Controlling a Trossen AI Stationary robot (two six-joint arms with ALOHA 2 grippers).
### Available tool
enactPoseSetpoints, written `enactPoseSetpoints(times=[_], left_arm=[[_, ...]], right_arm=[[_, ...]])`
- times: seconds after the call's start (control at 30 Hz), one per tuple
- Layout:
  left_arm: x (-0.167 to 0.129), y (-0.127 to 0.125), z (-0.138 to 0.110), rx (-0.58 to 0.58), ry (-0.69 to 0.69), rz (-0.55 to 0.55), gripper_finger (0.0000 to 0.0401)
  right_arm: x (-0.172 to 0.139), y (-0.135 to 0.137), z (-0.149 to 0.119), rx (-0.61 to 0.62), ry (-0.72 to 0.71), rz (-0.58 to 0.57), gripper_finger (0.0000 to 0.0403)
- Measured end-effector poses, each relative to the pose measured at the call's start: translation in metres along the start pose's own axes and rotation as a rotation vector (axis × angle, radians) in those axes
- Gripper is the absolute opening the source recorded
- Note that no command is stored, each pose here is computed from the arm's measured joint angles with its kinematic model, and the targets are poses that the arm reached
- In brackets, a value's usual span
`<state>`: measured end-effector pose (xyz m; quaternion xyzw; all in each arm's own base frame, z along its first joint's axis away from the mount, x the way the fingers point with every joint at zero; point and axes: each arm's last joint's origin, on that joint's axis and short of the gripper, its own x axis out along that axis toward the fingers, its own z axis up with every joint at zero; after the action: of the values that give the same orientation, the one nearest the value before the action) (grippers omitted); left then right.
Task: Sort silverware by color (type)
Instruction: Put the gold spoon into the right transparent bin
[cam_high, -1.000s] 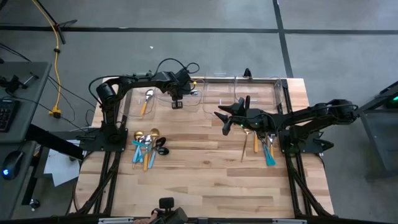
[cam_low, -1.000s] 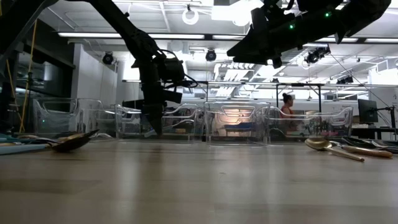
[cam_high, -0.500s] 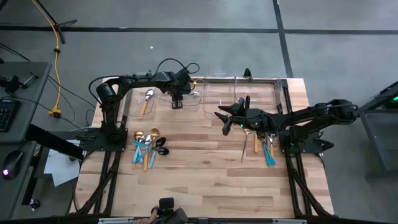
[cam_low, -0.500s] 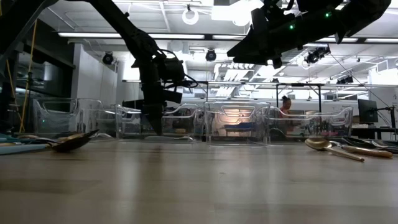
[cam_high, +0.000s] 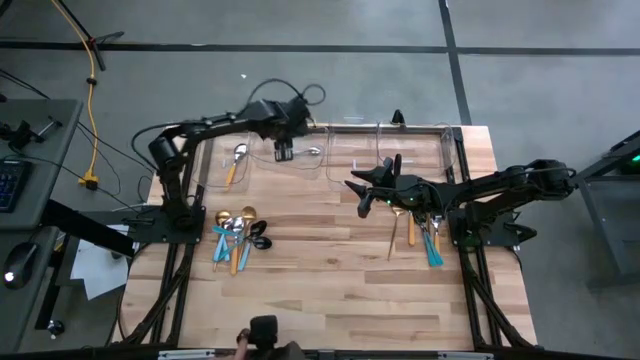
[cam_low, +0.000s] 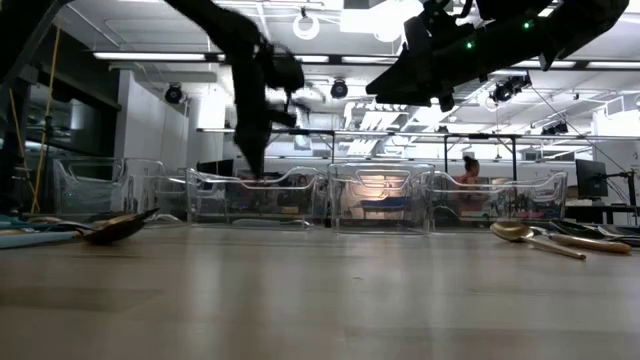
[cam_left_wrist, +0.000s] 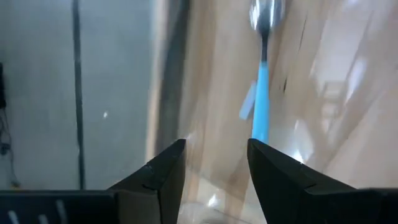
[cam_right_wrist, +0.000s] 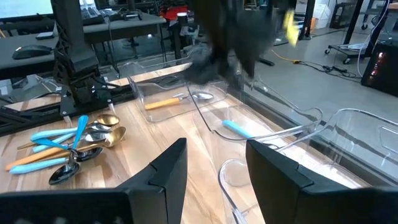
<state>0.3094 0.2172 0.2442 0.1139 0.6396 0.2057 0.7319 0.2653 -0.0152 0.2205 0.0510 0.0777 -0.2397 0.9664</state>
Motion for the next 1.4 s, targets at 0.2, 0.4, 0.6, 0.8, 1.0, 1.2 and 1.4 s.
enactPoseSetpoints(times=[0.2,0.4,0.6,0.8,1.0,1.2,1.4], left_arm=[[-0.092,0.016,-0.015,-0.219,-0.424,-0.190,0.0157],[-0.146,-0.022,-0.049,-0.166,-0.913,-0.427,0.0156],[-0.128,-0.094,-0.093,-0.149,-1.168,-0.485,0.0156],[-0.088,-0.151,-0.128,-0.266,-1.383,-0.431,0.0156],[-0.070,-0.170,-0.145,-0.298,-1.414,-0.397,0.0156],[-0.073,-0.170,-0.143,-0.291,-1.426,-0.389,0.0156],[-0.074,-0.169,-0.143,-0.268,-1.429,-0.369,0.0156]], right_arm=[[0.000,0.000,0.000,-0.003,0.002,0.000,0.0149],[0.000,0.001,0.000,-0.004,0.003,0.005,0.0149],[0.000,0.003,0.000,-0.002,0.008,0.072,0.0149],[-0.001,0.004,0.004,-0.003,-0.031,0.105,0.0149],[-0.001,0.006,0.010,-0.039,-0.091,0.162,0.0149],[-0.001,0.007,0.011,-0.078,-0.106,0.191,0.0149],[0.000,0.008,0.009,-0.093,-0.088,0.208,0.0149]])
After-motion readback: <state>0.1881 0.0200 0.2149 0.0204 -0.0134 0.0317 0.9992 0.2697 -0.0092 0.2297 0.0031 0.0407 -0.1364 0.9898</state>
